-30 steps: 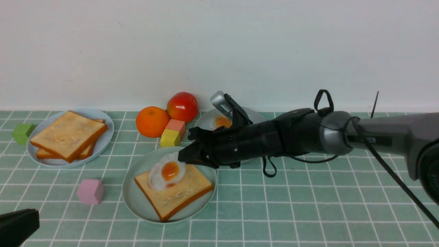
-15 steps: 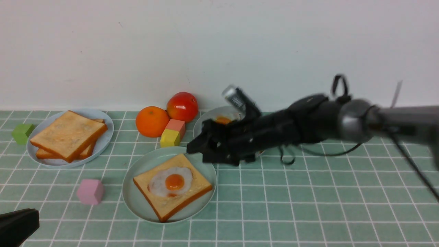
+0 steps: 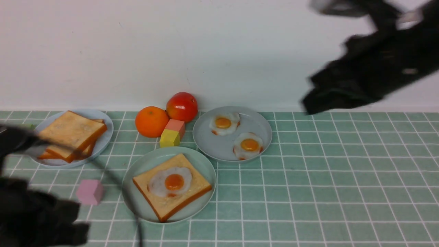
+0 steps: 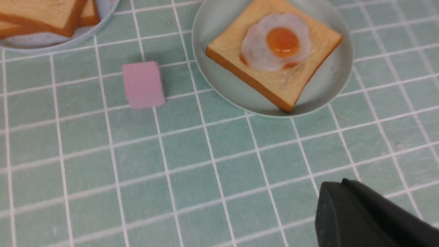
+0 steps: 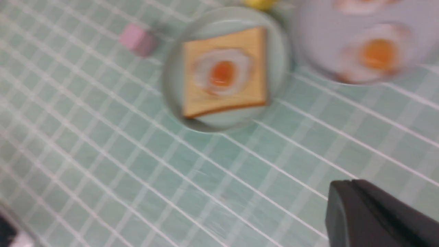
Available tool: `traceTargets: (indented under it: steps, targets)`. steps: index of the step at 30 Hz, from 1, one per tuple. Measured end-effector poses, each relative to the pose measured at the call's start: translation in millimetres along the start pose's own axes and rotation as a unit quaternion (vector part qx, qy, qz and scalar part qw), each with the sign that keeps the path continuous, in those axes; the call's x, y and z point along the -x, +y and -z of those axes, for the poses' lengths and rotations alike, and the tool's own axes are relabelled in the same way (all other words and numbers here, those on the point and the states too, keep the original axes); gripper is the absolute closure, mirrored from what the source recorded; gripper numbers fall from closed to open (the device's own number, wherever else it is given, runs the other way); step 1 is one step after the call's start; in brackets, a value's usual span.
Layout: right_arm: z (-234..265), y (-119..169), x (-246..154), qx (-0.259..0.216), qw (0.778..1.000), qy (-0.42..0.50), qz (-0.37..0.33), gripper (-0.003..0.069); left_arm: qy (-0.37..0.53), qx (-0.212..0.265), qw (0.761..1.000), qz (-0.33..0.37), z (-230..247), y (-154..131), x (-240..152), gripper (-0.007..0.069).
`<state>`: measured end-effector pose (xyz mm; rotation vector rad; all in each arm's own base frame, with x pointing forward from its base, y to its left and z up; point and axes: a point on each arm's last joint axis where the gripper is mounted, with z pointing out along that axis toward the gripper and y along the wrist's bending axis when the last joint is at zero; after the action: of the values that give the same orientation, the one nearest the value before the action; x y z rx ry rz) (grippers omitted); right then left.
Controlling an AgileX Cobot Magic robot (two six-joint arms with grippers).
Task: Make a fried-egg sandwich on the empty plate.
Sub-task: Use the left arm to grab a slice of bread
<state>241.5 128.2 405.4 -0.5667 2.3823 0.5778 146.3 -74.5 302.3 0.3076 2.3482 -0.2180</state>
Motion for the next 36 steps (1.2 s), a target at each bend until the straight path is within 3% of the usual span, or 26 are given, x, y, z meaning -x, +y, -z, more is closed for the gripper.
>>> traceTargets:
  steps: [6, 11, 12, 16, 20, 25, 29, 33, 36]
  targets:
    - [49, 12, -46, -0.014, 0.999, -0.032, 0.004, 0.0659, 0.036, 0.047, 0.998, -0.032, -48, 8, 51, 0.0638]
    - [68, 16, -82, -0.017, 0.999, -0.045, 0.012, 0.0659, 0.079, 0.085, 0.993, -0.011, -104, 65, 85, 0.0638]
    - [69, 16, -83, -0.017, 0.999, -0.046, 0.013, 0.0659, 0.077, 0.084, 0.993, -0.013, -105, 67, 86, 0.0638]
    - [71, 17, -91, -0.017, 0.999, -0.044, 0.022, 0.0657, 0.08, 0.113, 0.99, 0.002, -139, 123, 100, 0.0638]
    - [73, 17, -91, -0.018, 0.998, -0.047, 0.027, 0.0655, 0.095, 0.128, 0.987, -0.008, -165, 154, 102, 0.062]
    - [72, 17, -92, -0.018, 0.998, -0.045, 0.028, 0.0654, 0.117, 0.126, 0.984, -0.039, -203, 170, 97, 0.0476]
    - [66, 15, -96, -0.018, 0.999, -0.034, 0.025, 0.065, 0.11, 0.134, 0.982, -0.068, -229, 178, 89, 0.0316]
    - [60, 13, -101, -0.018, 0.999, -0.021, 0.021, 0.0647, 0.114, 0.139, 0.979, -0.094, -244, 182, 82, 0.0231]
    - [58, 13, -102, -0.014, 1.0, -0.018, 0.017, 0.0644, 0.124, 0.139, 0.977, -0.107, -251, 184, 77, 0.0216]
